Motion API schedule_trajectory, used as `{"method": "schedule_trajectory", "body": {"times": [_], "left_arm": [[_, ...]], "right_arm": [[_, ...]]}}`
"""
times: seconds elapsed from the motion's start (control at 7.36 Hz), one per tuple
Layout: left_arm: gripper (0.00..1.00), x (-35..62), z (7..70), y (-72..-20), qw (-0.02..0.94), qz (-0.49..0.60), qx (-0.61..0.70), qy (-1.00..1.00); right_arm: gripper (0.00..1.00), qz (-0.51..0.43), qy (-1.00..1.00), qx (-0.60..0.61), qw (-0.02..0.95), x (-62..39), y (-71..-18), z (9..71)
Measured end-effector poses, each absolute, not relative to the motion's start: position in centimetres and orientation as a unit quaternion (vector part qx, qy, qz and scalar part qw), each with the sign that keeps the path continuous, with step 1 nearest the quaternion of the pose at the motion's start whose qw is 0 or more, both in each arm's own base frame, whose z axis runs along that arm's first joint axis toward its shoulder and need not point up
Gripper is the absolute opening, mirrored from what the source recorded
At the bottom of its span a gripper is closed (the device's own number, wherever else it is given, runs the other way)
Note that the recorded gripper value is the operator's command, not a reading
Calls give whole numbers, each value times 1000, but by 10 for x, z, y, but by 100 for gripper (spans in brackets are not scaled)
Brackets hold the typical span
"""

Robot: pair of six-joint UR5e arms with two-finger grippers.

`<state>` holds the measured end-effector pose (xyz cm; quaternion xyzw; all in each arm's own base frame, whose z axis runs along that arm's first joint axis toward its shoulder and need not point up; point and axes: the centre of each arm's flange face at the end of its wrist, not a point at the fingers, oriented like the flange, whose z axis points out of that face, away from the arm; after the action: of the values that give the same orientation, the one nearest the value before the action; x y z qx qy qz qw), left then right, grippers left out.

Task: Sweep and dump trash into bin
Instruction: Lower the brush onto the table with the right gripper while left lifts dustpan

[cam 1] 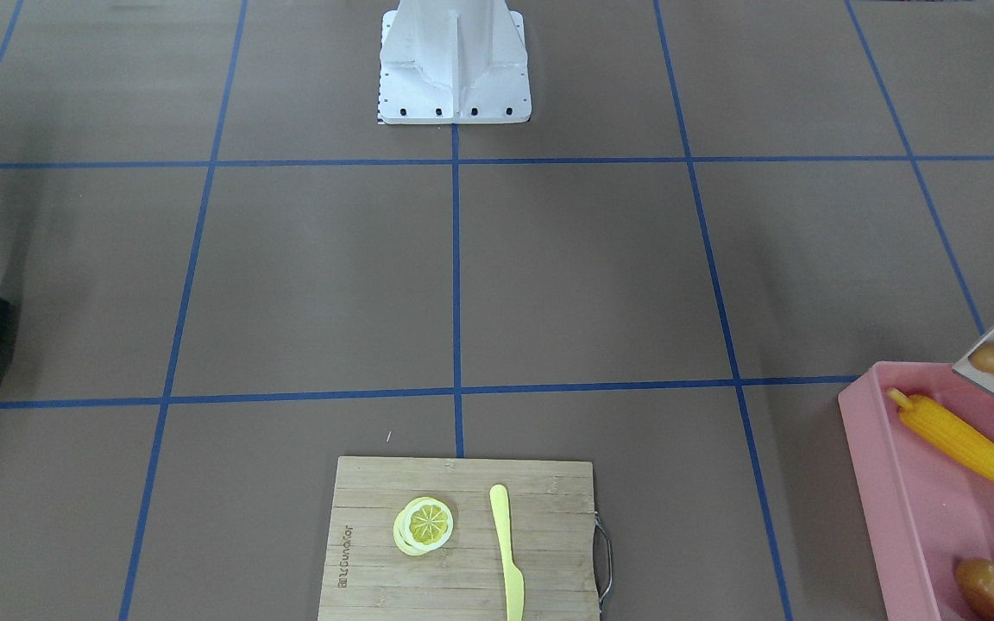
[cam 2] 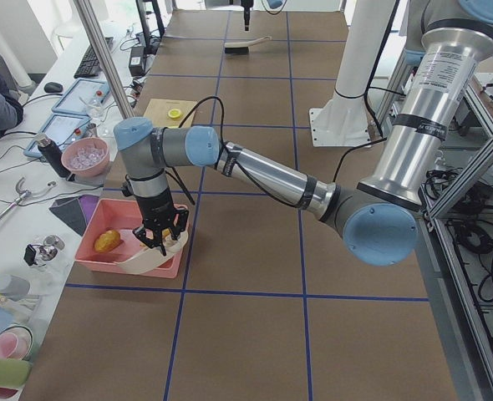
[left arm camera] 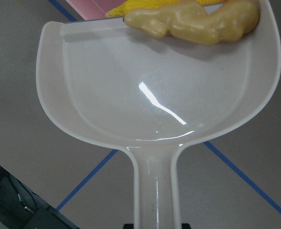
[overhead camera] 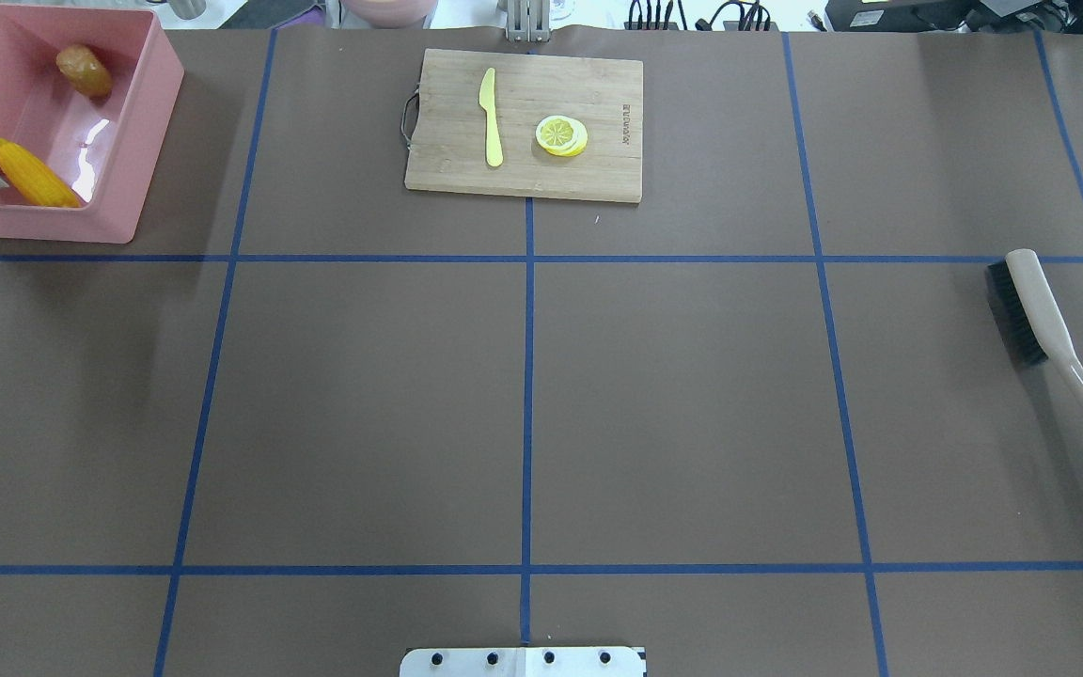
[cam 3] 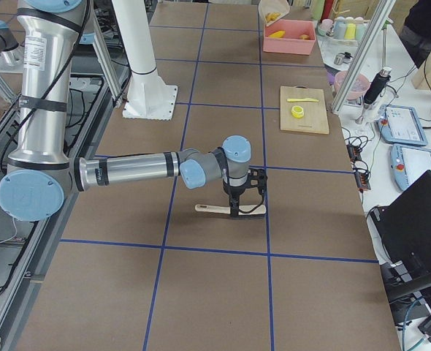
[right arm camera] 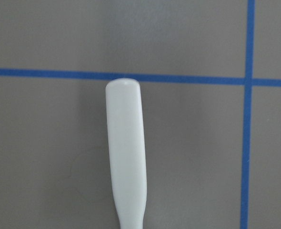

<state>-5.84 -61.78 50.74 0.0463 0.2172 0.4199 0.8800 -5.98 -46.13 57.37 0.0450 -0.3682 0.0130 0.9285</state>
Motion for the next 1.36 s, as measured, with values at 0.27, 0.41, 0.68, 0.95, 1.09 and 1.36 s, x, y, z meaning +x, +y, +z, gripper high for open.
{"method": "schedule_trajectory", "body": {"times": [0.27, 0.41, 0.68, 0.95, 1.09, 1.36], "left_arm": [[0, -60, 497, -653, 867, 446, 23, 221], [0, -61, 493, -663, 865, 453, 7, 216], [0, -62, 477, -680, 861, 467, -33, 198], [0, -64, 451, -694, 862, 470, -41, 188], [0, -73, 438, -696, 865, 463, -12, 195], [0, -77, 403, -699, 851, 457, 117, 231]], "right_arm": [[100, 65, -363, 58, 928, -15, -473, 579], [100, 75, -361, 56, 928, -7, -475, 583], [100, 82, -358, 51, 929, -4, -476, 590], [100, 84, -349, 43, 933, -2, -472, 605], [100, 78, -336, 45, 937, 0, -474, 614], [100, 37, -324, 51, 944, 1, -473, 626]]}}
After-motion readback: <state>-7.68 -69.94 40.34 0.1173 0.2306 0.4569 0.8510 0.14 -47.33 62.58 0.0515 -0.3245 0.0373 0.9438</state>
